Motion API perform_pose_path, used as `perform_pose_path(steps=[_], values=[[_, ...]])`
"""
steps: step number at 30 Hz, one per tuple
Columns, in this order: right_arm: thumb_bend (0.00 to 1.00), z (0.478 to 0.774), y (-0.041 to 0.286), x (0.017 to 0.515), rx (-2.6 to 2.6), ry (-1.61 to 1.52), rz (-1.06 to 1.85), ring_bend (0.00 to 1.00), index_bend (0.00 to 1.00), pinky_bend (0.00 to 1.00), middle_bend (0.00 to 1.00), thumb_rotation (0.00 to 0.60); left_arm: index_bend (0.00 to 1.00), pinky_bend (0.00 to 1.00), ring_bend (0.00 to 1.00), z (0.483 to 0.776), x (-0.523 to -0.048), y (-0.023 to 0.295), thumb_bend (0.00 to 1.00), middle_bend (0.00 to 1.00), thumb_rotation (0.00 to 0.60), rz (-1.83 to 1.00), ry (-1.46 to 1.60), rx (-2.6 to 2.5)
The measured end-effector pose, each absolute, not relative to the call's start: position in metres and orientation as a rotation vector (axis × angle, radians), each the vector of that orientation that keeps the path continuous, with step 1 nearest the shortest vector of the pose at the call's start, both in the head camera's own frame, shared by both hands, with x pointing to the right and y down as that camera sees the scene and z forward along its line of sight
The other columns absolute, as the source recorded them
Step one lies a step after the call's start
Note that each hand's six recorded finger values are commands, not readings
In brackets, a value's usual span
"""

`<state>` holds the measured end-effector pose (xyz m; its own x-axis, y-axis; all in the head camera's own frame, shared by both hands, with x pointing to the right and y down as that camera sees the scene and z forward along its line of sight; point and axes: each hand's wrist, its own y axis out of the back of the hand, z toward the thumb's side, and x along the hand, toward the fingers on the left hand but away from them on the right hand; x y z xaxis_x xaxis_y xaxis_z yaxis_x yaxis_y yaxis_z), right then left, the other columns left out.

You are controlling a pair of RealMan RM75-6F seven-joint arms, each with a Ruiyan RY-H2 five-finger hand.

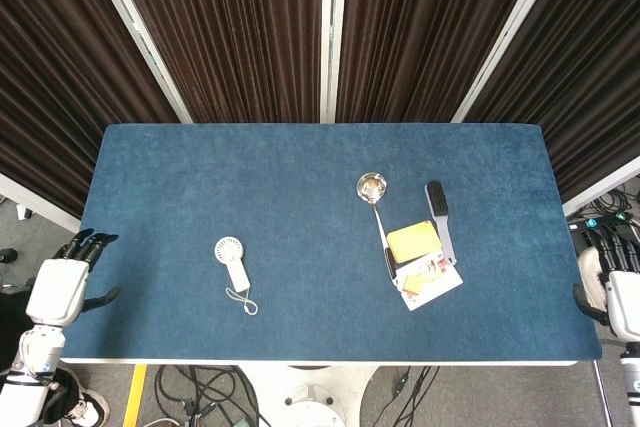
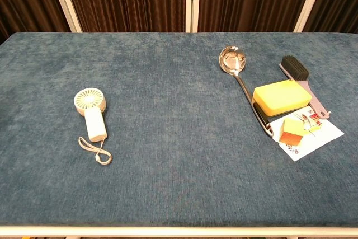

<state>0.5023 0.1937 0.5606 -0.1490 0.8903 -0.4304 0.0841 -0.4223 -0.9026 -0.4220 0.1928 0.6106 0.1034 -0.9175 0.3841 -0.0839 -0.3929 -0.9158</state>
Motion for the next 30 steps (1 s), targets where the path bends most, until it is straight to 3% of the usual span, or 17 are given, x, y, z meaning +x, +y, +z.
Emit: perform_pose_path(steps=[3, 6, 12, 30], values=[[0.30, 0.561, 0.193, 0.500, -1.492, -1.131, 1.632, 0.00, 0.00, 0.00, 0.00, 0.600, 0.19, 0.83, 0.72, 0.610, -0.420, 0.191, 0.23, 0.70, 0.600, -1.378, 1.000, -1.618], [0.30, 0.562, 0.195, 0.497, -1.504, -1.120, 1.634, 0.00, 0.00, 0.00, 0.00, 0.600, 0.19, 0.91, 0.84, 0.613, -0.416, 0.193, 0.33, 0.82, 0.600, -1.392, 0.965, -1.626], [0.30, 0.559, 0.194, 0.500, -1.498, -1.113, 1.643, 0.00, 0.00, 0.00, 0.00, 0.600, 0.19, 0.92, 0.88, 0.620, -0.398, 0.204, 0.43, 0.85, 0.600, -1.365, 0.880, -1.713], [0.30, 0.557, 0.192, 0.499, -1.495, -1.108, 1.652, 0.00, 0.00, 0.00, 0.00, 0.600, 0.19, 0.91, 0.89, 0.669, -0.320, 0.225, 0.45, 0.86, 0.600, -1.246, 0.524, -1.975]])
